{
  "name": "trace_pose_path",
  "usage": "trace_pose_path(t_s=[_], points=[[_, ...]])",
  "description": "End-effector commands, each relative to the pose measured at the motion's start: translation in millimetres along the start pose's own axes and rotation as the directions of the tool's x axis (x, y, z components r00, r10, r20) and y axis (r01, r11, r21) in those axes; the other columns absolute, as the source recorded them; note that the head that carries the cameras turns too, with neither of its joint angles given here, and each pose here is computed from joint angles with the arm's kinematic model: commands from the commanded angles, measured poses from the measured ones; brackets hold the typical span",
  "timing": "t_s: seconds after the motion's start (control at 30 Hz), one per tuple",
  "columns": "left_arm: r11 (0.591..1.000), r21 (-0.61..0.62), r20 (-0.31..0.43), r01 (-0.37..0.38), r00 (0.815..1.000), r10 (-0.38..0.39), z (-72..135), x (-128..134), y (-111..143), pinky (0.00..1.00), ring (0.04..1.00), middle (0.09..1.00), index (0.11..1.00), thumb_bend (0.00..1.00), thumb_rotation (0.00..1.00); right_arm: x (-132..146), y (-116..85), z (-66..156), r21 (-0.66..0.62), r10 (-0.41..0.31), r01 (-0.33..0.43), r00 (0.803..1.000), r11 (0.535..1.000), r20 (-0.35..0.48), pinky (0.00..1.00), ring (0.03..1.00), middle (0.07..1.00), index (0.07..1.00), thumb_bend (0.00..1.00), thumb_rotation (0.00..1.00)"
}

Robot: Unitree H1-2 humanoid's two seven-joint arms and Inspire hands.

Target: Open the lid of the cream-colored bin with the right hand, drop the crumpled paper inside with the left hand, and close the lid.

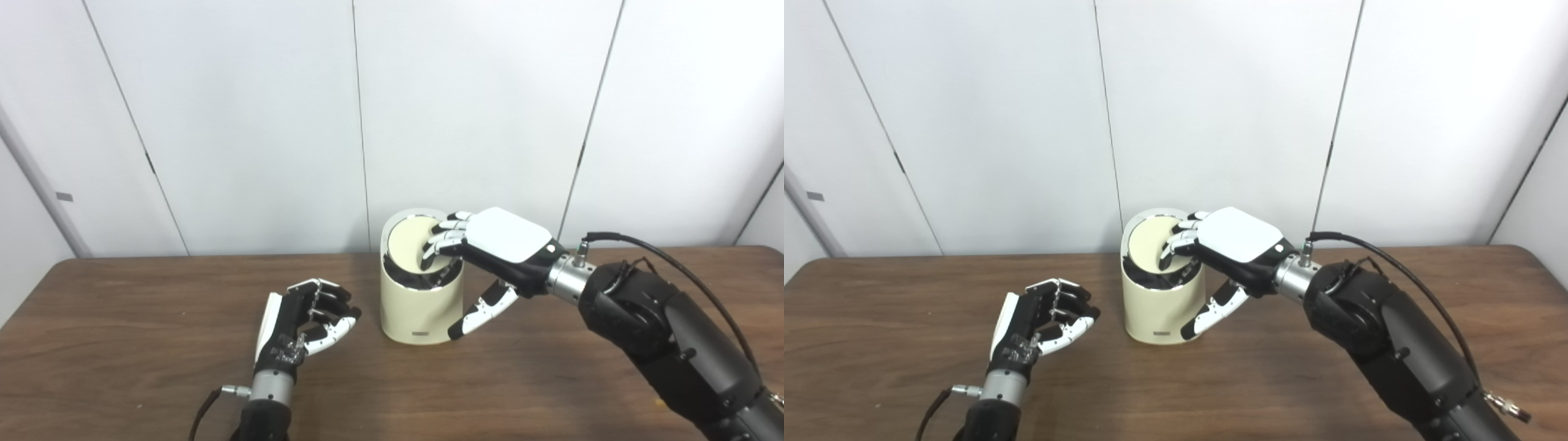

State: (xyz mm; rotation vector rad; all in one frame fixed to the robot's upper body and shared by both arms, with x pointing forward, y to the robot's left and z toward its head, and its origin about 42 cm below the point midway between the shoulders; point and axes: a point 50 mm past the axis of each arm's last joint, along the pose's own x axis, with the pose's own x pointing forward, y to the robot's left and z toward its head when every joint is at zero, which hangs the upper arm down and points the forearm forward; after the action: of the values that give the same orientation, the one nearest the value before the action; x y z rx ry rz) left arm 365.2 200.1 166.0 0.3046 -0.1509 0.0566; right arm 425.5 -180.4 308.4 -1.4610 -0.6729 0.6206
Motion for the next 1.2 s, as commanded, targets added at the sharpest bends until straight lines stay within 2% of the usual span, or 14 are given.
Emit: trace_pose_path(t_s=[0.0,0.17,0.57,0.8,0.93,1.17], points=[[1.0,-0.008,0.085,-0.02,0.996,0.021,25.2,11.9,5.0,0.46,0.558,0.491,0.506,0.52,0.0,-2.1,4.9,-0.1,-0.029,0.054,-0.054,0.998,0.998,0.03,0.96,0.913,0.79,0.699,0.72,0.59],[1.0,-0.011,0.088,-0.016,0.996,0.017,25.6,10.6,5.4,0.46,0.554,0.489,0.507,0.52,0.0,-3.5,8.4,0.1,-0.022,0.057,-0.057,0.998,0.998,0.034,0.94,0.888,0.783,0.691,0.71,0.6],[1.0,-0.004,0.081,-0.02,0.996,0.02,26.3,9.7,3.7,0.45,0.552,0.491,0.505,0.52,0.0,2.2,17.2,6.4,-0.111,0.098,-0.093,0.994,0.99,0.048,0.96,0.884,0.74,0.71,0.72,0.55],[1.0,-0.012,0.085,-0.014,0.996,0.015,25.8,9.0,2.9,0.45,0.551,0.491,0.505,0.52,0.0,7.7,20.4,9.1,-0.144,0.116,-0.108,0.992,0.984,0.051,0.94,0.875,0.718,0.691,0.72,0.51],[1.0,-0.015,0.085,-0.015,0.996,0.016,25.0,9.2,2.6,0.45,0.551,0.491,0.505,0.52,0.0,6.7,18.9,7.6,-0.139,0.127,-0.121,0.991,0.983,0.035,0.94,0.881,0.728,0.699,0.71,0.53],[1.0,-0.009,0.088,-0.009,0.996,0.01,22.7,11.3,3.0,0.45,0.55,0.49,0.506,0.52,0.0,2.2,7.0,-2.1,-0.069,0.057,-0.056,0.998,0.996,0.012,0.95,0.886,0.731,0.695,0.7,0.55]])
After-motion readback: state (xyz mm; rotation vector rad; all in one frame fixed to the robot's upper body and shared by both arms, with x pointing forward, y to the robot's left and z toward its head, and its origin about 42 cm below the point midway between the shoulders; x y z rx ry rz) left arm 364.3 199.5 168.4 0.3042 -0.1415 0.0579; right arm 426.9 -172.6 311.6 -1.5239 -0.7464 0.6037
